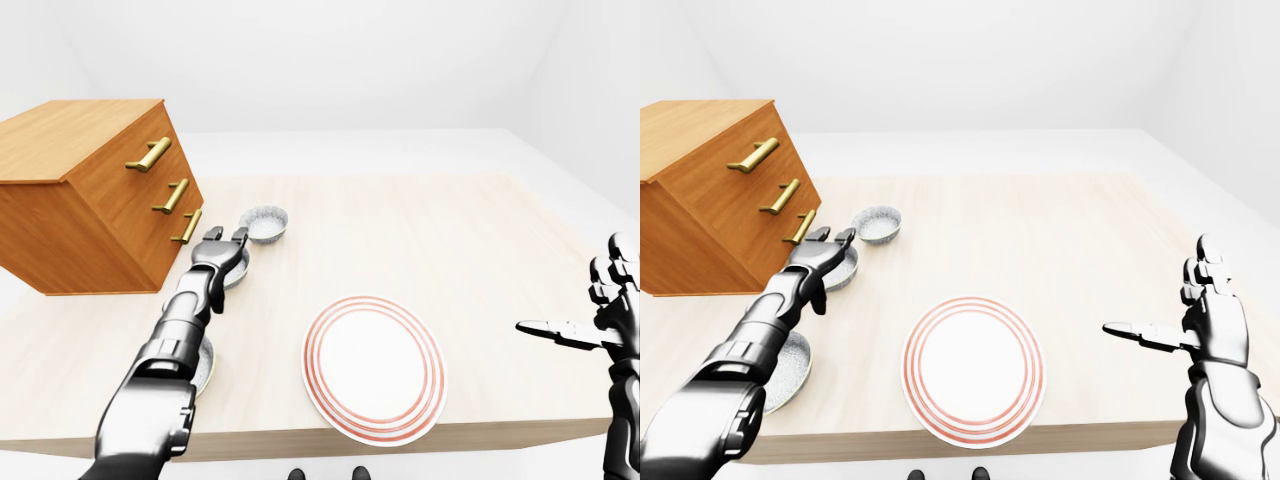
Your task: Put the bowl in the middle on the plate.
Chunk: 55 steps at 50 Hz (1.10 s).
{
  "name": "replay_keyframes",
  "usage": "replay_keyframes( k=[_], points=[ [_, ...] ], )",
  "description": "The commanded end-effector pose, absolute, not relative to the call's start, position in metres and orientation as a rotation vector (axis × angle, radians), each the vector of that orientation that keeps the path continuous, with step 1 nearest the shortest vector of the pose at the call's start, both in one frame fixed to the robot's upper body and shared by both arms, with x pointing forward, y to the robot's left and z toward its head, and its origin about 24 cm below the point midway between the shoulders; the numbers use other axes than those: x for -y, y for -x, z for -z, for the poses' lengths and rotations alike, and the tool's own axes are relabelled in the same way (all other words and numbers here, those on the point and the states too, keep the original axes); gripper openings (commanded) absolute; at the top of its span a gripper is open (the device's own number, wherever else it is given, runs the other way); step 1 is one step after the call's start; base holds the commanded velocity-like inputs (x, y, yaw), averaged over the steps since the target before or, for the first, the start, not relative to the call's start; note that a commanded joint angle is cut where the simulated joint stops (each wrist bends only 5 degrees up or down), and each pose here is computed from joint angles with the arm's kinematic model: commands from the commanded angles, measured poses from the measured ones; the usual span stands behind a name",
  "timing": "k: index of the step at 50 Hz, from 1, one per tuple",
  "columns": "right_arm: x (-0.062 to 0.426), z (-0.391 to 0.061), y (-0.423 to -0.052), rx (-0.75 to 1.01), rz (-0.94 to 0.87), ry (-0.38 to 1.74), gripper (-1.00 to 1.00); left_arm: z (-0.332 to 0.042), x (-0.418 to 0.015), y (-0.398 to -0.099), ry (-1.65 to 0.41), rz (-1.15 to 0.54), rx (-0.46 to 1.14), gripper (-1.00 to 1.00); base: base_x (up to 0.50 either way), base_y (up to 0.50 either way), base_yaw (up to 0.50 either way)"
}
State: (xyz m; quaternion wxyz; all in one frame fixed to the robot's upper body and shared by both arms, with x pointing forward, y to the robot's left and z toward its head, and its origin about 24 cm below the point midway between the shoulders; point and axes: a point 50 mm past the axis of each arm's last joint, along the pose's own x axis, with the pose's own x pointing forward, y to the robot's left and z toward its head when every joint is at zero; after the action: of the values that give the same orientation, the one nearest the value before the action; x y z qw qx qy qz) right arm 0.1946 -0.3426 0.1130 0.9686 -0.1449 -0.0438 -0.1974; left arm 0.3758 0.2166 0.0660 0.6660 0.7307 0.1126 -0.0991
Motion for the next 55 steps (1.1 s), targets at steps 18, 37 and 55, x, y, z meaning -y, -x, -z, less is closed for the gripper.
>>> replay_keyframes(
  k=[18, 37, 55],
  points=[
    [0.342, -0.119, -0.191, 0.114, 0.408, 0.304, 1.0, -0.055, -0.215, -0.375, -1.653, 0.238, -0.274, 1.0, 0.0, 0.0, 0.0],
    [0.343, -0.119, -0.192, 0.115, 0.414, 0.305, 1.0, -0.062, -0.223, -0.376, -1.646, 0.216, -0.284, 1.0, 0.0, 0.0, 0.0],
    [0.344, -0.118, -0.192, 0.108, 0.422, 0.301, 1.0, -0.06, -0.223, -0.375, -1.642, 0.223, -0.288, 1.0, 0.0, 0.0, 0.0]
  ],
)
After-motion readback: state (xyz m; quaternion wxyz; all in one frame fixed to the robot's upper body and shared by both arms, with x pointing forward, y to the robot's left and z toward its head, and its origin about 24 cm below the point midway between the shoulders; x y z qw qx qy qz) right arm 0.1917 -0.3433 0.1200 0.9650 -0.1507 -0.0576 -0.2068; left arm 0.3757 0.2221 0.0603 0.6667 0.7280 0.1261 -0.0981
